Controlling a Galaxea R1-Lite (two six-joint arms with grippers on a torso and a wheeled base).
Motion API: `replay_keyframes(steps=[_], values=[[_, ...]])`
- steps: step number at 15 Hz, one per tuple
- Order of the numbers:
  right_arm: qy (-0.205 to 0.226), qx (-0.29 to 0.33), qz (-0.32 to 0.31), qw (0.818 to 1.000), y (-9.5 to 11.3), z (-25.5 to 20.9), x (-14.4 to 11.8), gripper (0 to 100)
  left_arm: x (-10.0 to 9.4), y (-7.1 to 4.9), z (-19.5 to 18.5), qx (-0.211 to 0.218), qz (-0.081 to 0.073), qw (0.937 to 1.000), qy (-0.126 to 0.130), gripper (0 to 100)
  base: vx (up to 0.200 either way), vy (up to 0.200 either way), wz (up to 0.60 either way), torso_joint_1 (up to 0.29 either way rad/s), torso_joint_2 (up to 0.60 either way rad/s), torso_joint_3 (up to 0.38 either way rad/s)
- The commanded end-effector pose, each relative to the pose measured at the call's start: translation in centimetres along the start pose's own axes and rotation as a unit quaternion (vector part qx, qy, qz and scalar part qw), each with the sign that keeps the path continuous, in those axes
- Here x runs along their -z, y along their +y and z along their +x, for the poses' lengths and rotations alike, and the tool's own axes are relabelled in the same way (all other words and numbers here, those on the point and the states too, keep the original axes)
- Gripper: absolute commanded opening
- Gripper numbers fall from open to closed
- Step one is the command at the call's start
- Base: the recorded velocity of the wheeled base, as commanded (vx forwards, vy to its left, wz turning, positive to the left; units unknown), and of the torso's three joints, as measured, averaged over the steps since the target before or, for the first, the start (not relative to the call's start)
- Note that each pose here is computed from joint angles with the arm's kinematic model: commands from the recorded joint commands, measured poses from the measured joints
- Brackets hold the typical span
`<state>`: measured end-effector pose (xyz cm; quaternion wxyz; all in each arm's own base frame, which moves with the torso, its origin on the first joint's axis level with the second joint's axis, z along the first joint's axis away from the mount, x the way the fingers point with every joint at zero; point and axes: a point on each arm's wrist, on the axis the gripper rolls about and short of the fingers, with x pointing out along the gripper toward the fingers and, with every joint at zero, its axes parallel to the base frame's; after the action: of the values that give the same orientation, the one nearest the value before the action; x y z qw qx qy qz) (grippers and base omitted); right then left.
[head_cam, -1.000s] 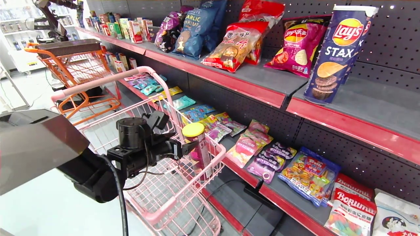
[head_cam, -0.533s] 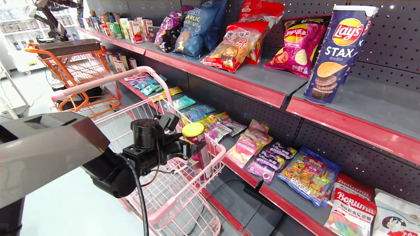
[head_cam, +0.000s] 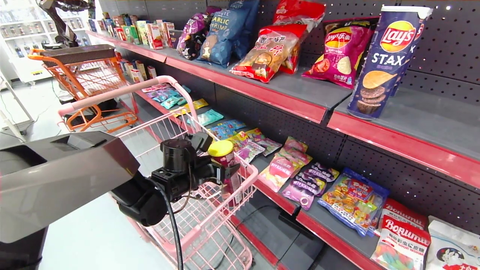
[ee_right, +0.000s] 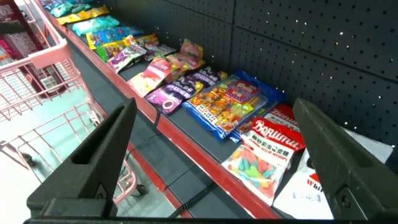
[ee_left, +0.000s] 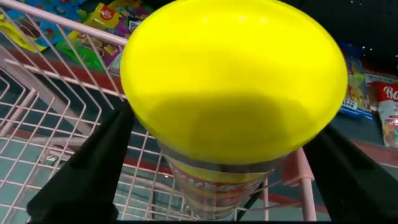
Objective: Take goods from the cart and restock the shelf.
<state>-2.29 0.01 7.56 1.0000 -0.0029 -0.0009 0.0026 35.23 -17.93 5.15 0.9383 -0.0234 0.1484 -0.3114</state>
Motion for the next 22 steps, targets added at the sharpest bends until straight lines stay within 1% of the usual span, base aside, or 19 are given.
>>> replay_keyframes(steps=[1, 4, 7, 8, 9, 10, 11, 12, 13, 14, 15, 16, 18, 20, 22], values=[[0.001, -0.001, 0.0, 1.0, 0.0, 0.0, 0.0, 100, 0.0, -0.1, 0.0, 0.001, 0.0, 1.0, 0.0, 0, 0.0, 0.0, 0.0, 0.0, 0.0, 0.0], [0.001, -0.001, 0.0, 1.0, 0.0, 0.0, 0.0, 100, -1.0, -0.2, -0.9, -0.008, 0.0, 0.9999, -0.011, 0, 0.0, 0.0, 0.0, 0.0, 0.0, 0.0], [0.0, -0.001, 0.0, 1.0, 0.0, 0.0, 0.0, 100, -2.5, -0.2, -4.1, -0.032, 0.0, 0.9992, -0.023, 0, 0.0, 0.0, 0.0, 0.0, 0.0, 0.0], [0.001, -0.001, 0.0, 1.0, 0.0, 0.0, 0.0, 100, -4.5, -0.2, -7.0, -0.042, 0.002, 0.998, -0.047, 0, 0.0, 0.0, 0.0, 0.0, 0.0, 0.0], [0.001, -0.001, 0.001, 1.0, 0.0, 0.0, 0.0, 100, -5.6, -0.2, -8.4, -0.047, 0.003, 0.997, -0.061, 0, 0.0, 0.0, 0.0, 0.0, 0.0, 0.0], [0.001, -0.001, 0.0, 1.0, 0.0, 0.0, 0.0, 100, -8.1, -0.2, -11.5, -0.061, 0.004, 0.9947, -0.082, 0, 0.0, 0.0, 0.0, 0.0, 0.0, 0.0], [0.001, -0.001, 0.0, 1.0, 0.0, 0.0, 0.0, 100, -10.1, -0.1, -14.3, -0.076, 0.003, 0.9926, -0.095, 0, 0.0, 0.0, 0.0, 0.0, 0.0, 0.0], [0.001, -0.001, 0.001, 1.0, 0.0, 0.0, 0.0, 100, -11.7, -0.5, -16.9, -0.088, 0.004, 0.9906, -0.105, 0, 0.0, 0.0, 0.0, 0.0, 0.0, 0.0], [0.001, -0.001, 0.001, 1.0, 0.0, 0.0, 0.0, 100, -12.9, -0.9, -19.7, -0.103, 0.013, 0.9876, -0.118, 0, 0.0, 0.0, 0.0, 0.0, 0.0, 0.0], [0.001, -0.001, 0.001, 1.0, 0.0, 0.0, 0.0, 100, -13.7, -1.7, -22.6, -0.116, 0.026, 0.9837, -0.135, 0, 0.0, 0.0, 0.0, 0.0, 0.0, 0.0], [0.001, -0.001, 0.001, 1.0, 0.0, 0.0, 0.0, 100, -14.0, -2.3, -24.7, -0.121, 0.032, 0.9816, -0.144, 0, 0.0, 0.0, 0.0, 0.0, 0.0, 0.0], [0.001, -0.001, 0.001, 1.0, 0.0, 0.0, 0.0, 100, -13.9, -3.6, -28.6, -0.129, 0.041, 0.9796, -0.148, 0, 0.0, 0.0, 0.0, 0.0, 0.0, 0.0], [0.001, 0.0, -0.002, 1.0, 0.0, 0.0, 0.0, 100, -12.6, -5.4, -34.5, -0.175, 0.052, 0.973, -0.141, 0, 0.0, 0.0, 0.0, 0.0, 0.0, 0.0], [0.001, -0.001, -0.003, 1.0, 0.0, 0.0, 0.0, 100, -11.0, -6.9, -38.3, -0.19, 0.055, 0.969, -0.149, 0, 0.0, 0.0, 0.0, 0.009, -0.03, -0.016], [0.001, -0.001, -0.002, 1.0, 0.0, 0.0, 0.0, 100, -9.4, -7.8, -40.7, -0.199, 0.055, 0.9668, -0.151, 0, 0.0, 0.0, 0.0, 0.093, -0.31, -0.208]])
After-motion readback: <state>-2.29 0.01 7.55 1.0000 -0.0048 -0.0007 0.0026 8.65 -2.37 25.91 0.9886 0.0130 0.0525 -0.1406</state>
